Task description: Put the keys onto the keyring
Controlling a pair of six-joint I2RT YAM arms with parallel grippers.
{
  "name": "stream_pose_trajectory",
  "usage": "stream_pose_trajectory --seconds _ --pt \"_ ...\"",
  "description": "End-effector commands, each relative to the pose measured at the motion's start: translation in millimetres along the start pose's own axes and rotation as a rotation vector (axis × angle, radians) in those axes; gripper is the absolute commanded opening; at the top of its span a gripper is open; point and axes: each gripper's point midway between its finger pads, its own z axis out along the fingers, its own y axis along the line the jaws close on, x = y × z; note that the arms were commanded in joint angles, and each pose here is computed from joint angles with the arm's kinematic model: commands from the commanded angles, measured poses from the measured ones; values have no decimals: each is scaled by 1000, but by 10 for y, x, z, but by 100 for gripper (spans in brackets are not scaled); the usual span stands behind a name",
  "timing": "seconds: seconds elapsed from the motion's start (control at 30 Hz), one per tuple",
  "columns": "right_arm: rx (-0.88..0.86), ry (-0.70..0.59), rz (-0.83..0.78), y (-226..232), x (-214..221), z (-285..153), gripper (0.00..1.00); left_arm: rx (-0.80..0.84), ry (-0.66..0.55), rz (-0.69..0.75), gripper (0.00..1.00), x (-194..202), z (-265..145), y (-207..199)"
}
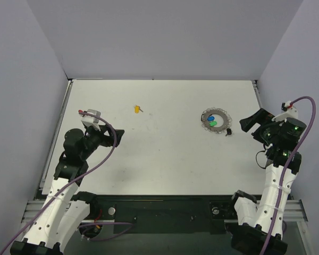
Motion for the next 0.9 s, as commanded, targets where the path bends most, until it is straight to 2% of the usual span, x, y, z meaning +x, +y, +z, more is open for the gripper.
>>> stream_pose_trajectory --seconds 0.0,0.2,0.27,0.37,0.43,0.57,0.6,0.67,0.7,0.73,0.77,0.8,0.83,0.87 --pt "-32 -34 -1 65 -107 -7 82 -14 -27 -14 89 -100 -5 7" --pt "-142 19 -34 213 -29 29 83 14 1 -31 89 -65 39 -35" --pt "-220 58 -75 298 60 28 87 32 8 -51 89 -50 68 -66" --pt "-488 186 -125 589 337 -28 91 65 17 -126 89 -44 167 -119" --pt "-564 233 -152 675 404 -55 91 80 18 -190 88 -102 272 -144" --pt "-590 280 -299 747 551 -139 91 64 153 -307 85 59 625 -102" --pt "-592 283 -313 748 587 -137 91 31 235 -324 85 188 739 -59" --pt "-610 285 -333 769 661 -116 91 -21 323 -305 84 318 930 34" --pt "-612 278 -326 759 684 -85 91 -27 315 -269 84 199 1027 40" --pt "-613 262 -328 756 660 -60 91 -88 397 -278 84 427 1138 183" --pt "-612 257 -312 742 678 -28 91 -91 394 -260 82 351 1232 191" --pt "-622 243 -309 759 662 -24 91 -135 463 -249 81 553 1337 319" --pt "-626 231 -288 749 677 14 91 -145 444 -237 80 407 1476 345" --pt "-634 204 -288 738 684 70 91 -170 513 -240 79 606 1550 436"
